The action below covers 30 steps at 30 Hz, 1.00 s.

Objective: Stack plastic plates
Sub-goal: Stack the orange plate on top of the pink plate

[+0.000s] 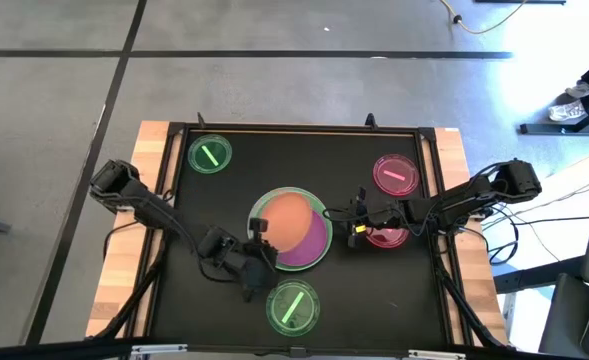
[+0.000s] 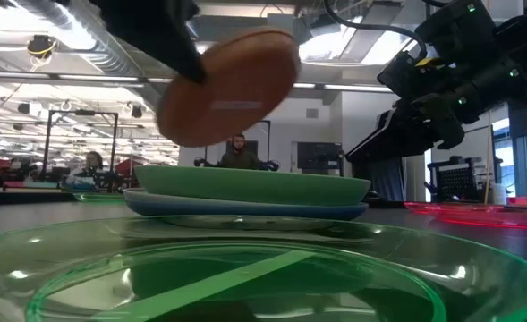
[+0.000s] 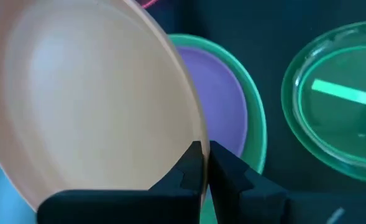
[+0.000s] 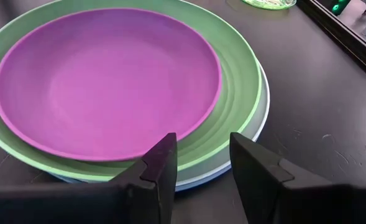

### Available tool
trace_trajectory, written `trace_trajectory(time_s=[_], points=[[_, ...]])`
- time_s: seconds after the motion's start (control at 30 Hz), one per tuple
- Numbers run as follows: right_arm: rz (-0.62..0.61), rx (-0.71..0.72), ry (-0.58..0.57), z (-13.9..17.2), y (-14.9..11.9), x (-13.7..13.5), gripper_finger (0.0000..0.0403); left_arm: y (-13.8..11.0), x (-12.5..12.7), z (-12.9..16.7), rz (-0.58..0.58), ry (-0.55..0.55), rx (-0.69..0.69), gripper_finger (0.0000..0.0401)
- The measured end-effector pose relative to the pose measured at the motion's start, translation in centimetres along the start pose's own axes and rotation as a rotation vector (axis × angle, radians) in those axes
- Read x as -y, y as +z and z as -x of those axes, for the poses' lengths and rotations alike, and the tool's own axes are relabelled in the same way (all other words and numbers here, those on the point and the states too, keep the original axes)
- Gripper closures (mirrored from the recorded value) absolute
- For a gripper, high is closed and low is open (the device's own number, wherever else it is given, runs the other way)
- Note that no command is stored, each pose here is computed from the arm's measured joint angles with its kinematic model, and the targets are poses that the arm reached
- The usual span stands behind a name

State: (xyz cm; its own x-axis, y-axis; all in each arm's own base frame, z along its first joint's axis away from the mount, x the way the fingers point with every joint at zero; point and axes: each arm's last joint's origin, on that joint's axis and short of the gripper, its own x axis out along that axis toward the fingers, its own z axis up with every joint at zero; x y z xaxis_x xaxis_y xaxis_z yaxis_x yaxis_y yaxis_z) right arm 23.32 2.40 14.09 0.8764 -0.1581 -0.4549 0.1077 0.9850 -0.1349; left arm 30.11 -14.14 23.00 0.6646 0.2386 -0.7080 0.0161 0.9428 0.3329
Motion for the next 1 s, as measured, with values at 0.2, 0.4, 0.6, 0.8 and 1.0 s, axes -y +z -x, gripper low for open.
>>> trace_trajectory(time_s=[0.2,0.4,0.6,0.8,1.0], points=[[0.000,0.000,-0.007,0.0,0.0,0.0,0.0265,-0.1,-0.3,-2.4,-0.004,-0.091,0.025,0.0390],[0.000,-0.001,-0.032,0.0,0.0,0.1,0.0265,-0.7,-0.5,-4.6,-0.003,-0.153,-0.048,0.0389],[-0.019,-0.011,-0.029,0.0,-0.1,0.1,0.0265,-1.3,-1.0,-5.1,-0.012,-0.141,-0.109,0.0389],[-0.020,-0.017,-0.025,0.0,-0.2,0.1,0.0265,-1.7,-1.0,-5.1,-0.020,-0.142,-0.147,0.0389],[-0.020,-0.018,-0.025,0.0,-0.2,0.1,0.0265,-1.7,-1.0,-5.1,-0.010,-0.153,-0.150,0.0362]])
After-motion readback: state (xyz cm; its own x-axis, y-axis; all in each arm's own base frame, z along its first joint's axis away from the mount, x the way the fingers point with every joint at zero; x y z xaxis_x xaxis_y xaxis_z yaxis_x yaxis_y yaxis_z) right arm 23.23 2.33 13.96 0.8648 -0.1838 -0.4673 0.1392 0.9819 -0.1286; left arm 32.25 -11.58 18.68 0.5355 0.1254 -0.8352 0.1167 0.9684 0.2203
